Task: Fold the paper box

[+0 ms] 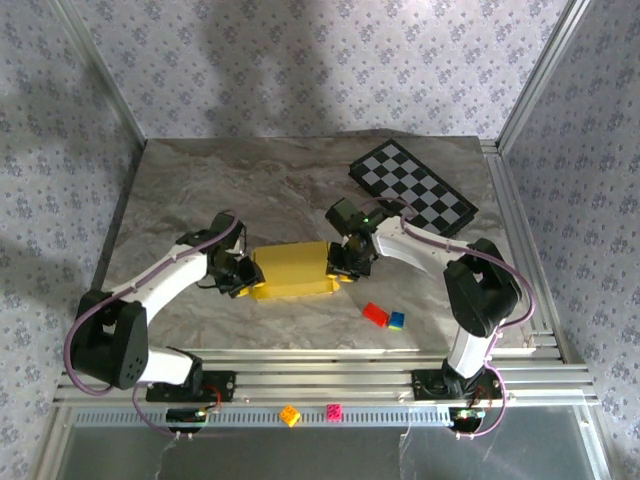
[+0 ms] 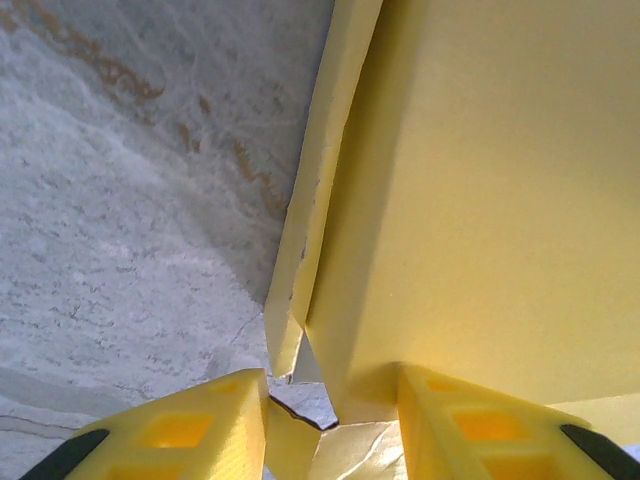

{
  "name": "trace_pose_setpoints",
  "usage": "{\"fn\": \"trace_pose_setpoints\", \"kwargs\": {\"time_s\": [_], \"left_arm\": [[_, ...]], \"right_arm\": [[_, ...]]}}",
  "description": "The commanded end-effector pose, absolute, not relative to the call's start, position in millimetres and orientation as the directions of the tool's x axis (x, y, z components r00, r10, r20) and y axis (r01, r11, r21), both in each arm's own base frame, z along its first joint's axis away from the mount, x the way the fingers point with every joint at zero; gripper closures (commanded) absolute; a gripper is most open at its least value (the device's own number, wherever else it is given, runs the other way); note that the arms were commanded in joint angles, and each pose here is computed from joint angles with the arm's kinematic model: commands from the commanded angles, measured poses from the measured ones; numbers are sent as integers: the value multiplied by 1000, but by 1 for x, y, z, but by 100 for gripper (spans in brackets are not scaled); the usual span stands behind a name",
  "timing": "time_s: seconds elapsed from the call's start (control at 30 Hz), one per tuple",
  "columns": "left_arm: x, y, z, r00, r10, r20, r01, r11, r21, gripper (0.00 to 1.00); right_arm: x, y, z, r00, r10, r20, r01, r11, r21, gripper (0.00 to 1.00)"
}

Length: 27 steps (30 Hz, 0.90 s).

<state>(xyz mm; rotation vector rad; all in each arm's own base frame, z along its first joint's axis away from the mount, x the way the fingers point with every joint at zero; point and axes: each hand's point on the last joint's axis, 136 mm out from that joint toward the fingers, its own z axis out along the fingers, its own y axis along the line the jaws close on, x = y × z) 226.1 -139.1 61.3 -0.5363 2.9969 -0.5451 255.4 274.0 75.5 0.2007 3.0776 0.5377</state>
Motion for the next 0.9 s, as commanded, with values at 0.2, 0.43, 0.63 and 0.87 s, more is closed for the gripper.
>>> {"fn": "trace_pose_setpoints", "kwargs": {"time_s": [0.2, 0.43, 0.63, 0.87], "left_arm": [[208, -138, 46, -941, -327, 82, -336, 889, -312, 56], [206, -141, 41, -933, -343, 107, -359, 877, -319, 59], [207, -142, 39, -933, -344, 110, -361, 877, -319, 60], [209, -143, 39, -928, -357, 111, -373, 871, -319, 60]], "right_arm": [[232, 275, 59, -992, 87, 89, 111, 943, 313, 72], [226, 281, 53, -991, 82, 102, 111, 940, 324, 71], [232, 285, 49, -992, 82, 98, 109, 942, 318, 73], [233, 290, 50, -988, 102, 114, 135, 929, 344, 73]]}}
